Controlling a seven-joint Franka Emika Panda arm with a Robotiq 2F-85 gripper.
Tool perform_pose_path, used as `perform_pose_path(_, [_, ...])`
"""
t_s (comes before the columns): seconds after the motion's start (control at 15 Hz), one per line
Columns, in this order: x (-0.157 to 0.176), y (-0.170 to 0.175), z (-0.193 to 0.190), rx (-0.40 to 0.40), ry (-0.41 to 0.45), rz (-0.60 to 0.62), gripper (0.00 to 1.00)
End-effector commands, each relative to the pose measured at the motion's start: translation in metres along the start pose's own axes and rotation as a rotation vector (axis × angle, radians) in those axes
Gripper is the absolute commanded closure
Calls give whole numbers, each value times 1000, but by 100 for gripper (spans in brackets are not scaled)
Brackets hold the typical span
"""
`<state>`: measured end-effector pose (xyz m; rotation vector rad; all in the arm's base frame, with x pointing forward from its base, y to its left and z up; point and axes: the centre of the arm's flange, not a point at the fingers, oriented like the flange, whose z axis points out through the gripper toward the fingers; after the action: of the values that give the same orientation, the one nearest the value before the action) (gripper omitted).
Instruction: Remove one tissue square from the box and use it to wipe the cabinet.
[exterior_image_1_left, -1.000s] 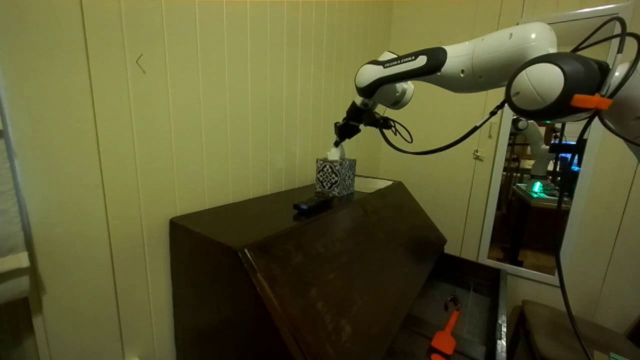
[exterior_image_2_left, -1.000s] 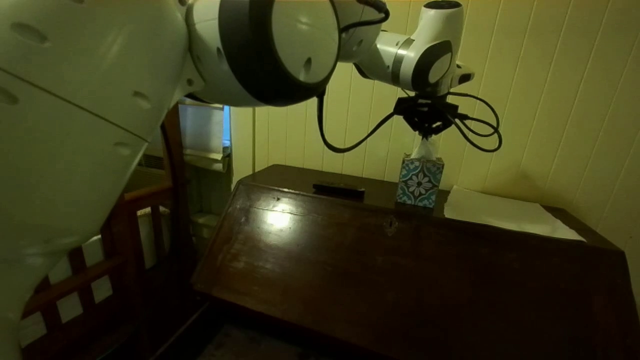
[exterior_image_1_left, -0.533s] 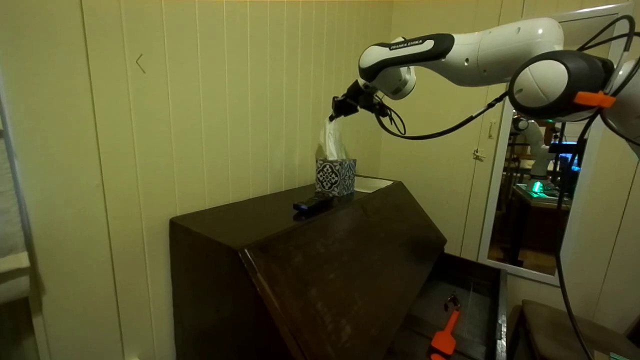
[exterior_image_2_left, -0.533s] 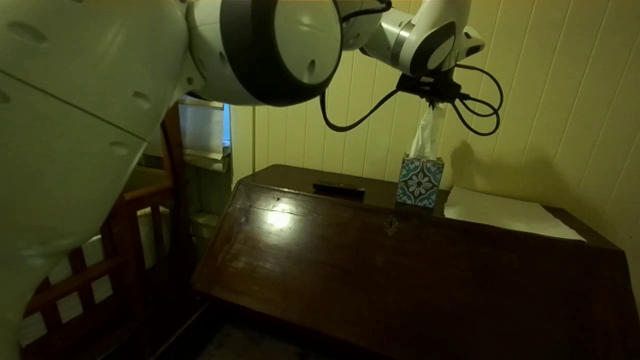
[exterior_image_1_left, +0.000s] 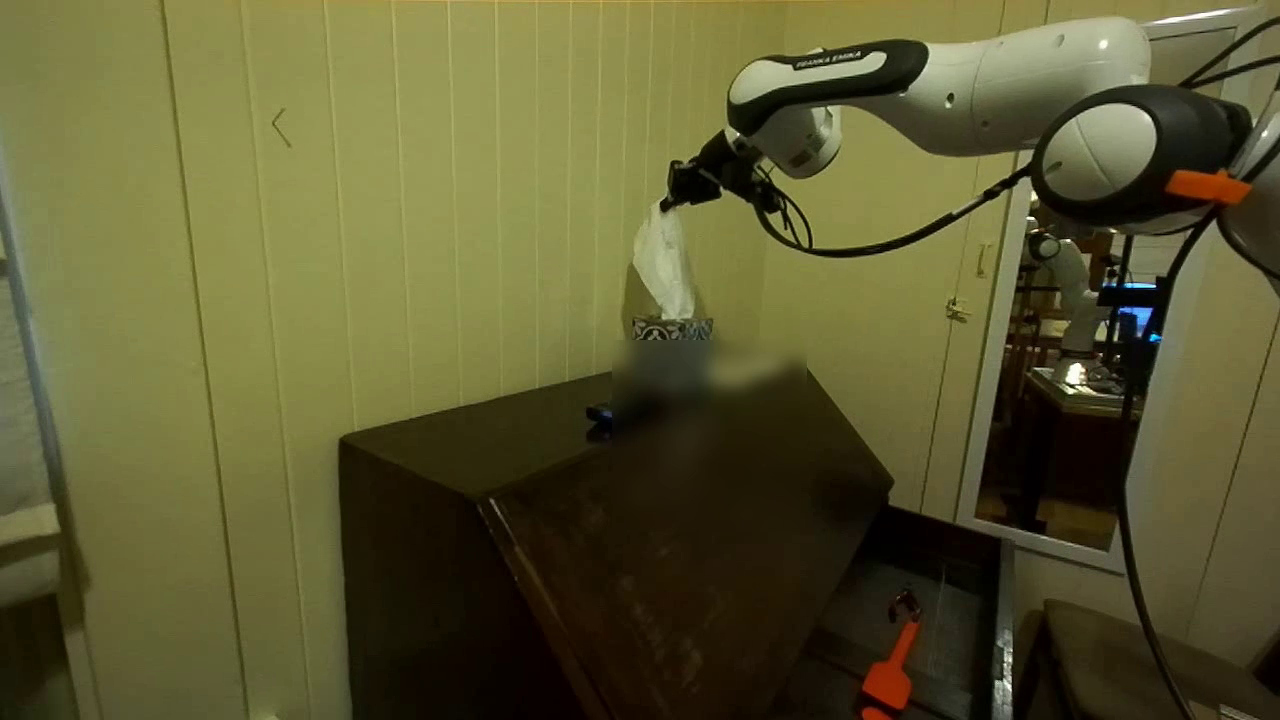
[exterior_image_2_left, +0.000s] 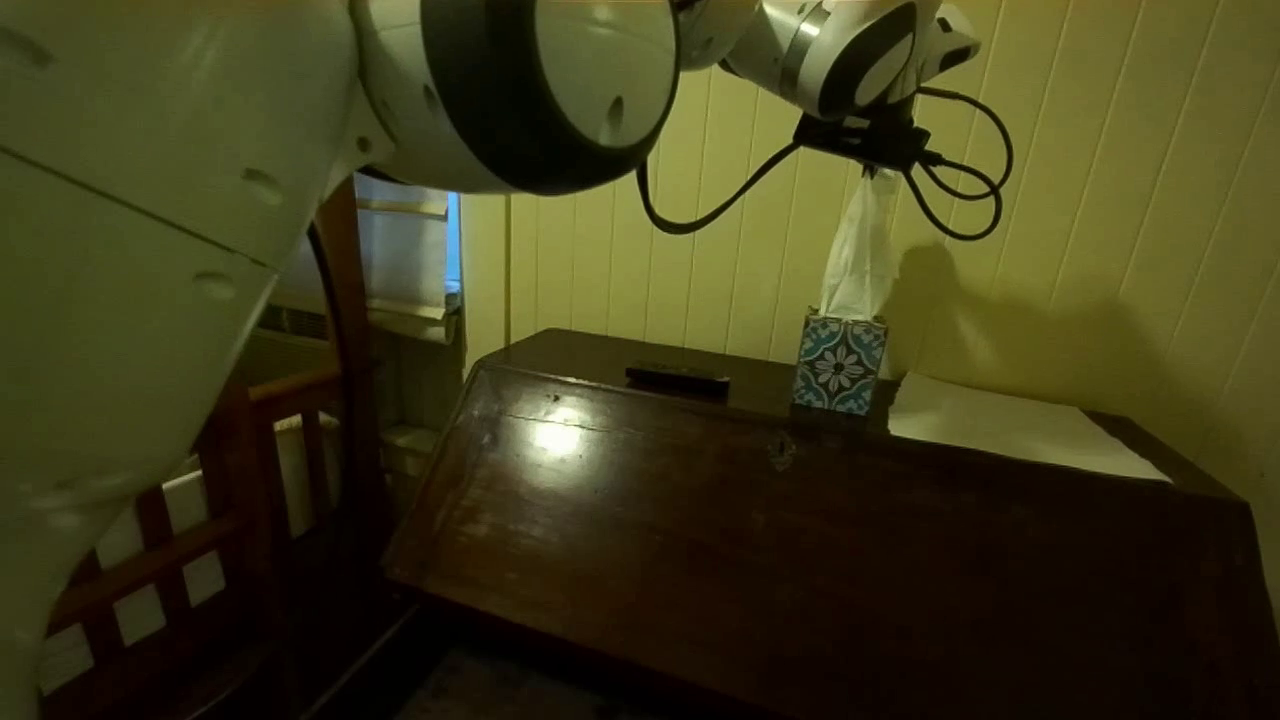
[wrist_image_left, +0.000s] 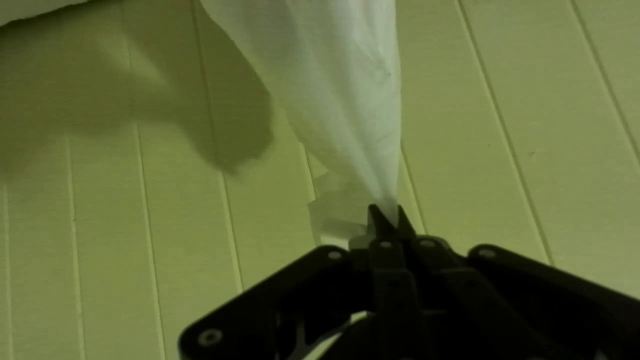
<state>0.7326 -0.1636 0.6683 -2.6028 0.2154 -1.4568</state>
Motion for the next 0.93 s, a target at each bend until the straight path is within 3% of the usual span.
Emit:
perform_pose_path(0.0, [5, -4, -44, 18, -54, 27, 100])
perform_pose_path(0.33, [-25, 11, -114, 84, -254, 158, 100])
perform_pose_path(0.47, [-43, 20, -130, 76, -325, 228, 100])
perform_pose_path(0.87, [-121, 52, -123, -120, -463, 446, 100])
